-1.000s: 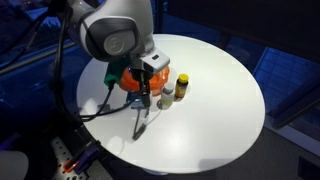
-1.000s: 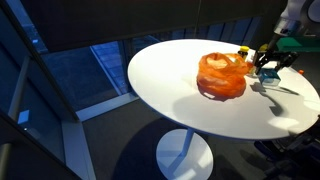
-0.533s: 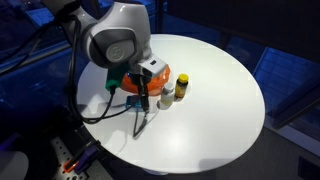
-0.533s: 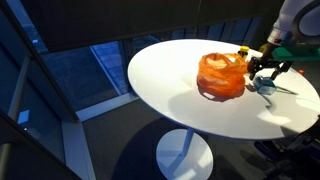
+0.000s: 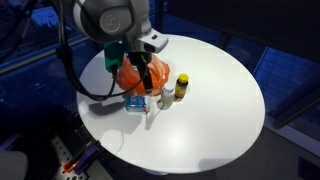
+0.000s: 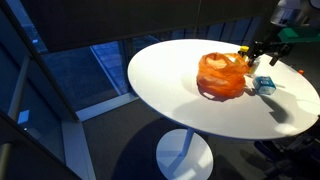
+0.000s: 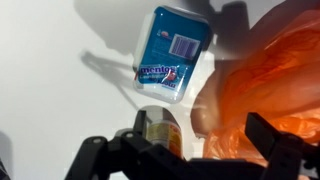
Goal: Remove the blue bottle from the plastic bag and put it on the table
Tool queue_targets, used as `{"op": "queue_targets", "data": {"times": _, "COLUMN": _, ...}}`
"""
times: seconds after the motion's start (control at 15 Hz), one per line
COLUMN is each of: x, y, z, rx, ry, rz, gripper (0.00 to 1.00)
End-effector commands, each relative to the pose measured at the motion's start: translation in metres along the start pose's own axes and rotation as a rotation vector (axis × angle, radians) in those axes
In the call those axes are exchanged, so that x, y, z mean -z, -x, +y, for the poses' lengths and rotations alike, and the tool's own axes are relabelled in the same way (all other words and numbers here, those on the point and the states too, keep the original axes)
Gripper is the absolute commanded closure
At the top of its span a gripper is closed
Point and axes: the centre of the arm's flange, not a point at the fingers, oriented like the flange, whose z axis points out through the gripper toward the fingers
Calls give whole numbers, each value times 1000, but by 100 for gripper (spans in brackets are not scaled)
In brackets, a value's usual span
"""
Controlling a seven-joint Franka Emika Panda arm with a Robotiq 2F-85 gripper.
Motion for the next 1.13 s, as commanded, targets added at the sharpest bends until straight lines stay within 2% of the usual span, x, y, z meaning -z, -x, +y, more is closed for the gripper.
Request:
{"op": "queue_targets", "data": {"times": 0.0, "x": 46, "y": 0, "z": -5, "rx": 99, "ry": -24, "rz": -30, "gripper": 0}}
{"op": "queue_targets", "data": {"times": 0.53, "x": 138, "y": 19, "z": -23, "rx": 377, "ry": -96, "rz": -95, "gripper": 0}}
{"op": "queue_targets", "data": {"times": 0.8, "x": 176, "y": 24, "z": -29, "rx": 453, "ry": -114, "rz": -111, "gripper": 0}}
{"op": "queue_targets", "data": {"times": 1.07, "x": 167, "y": 28, "z": -33, "rx": 437, "ry": -100, "rz": -96, "gripper": 0}}
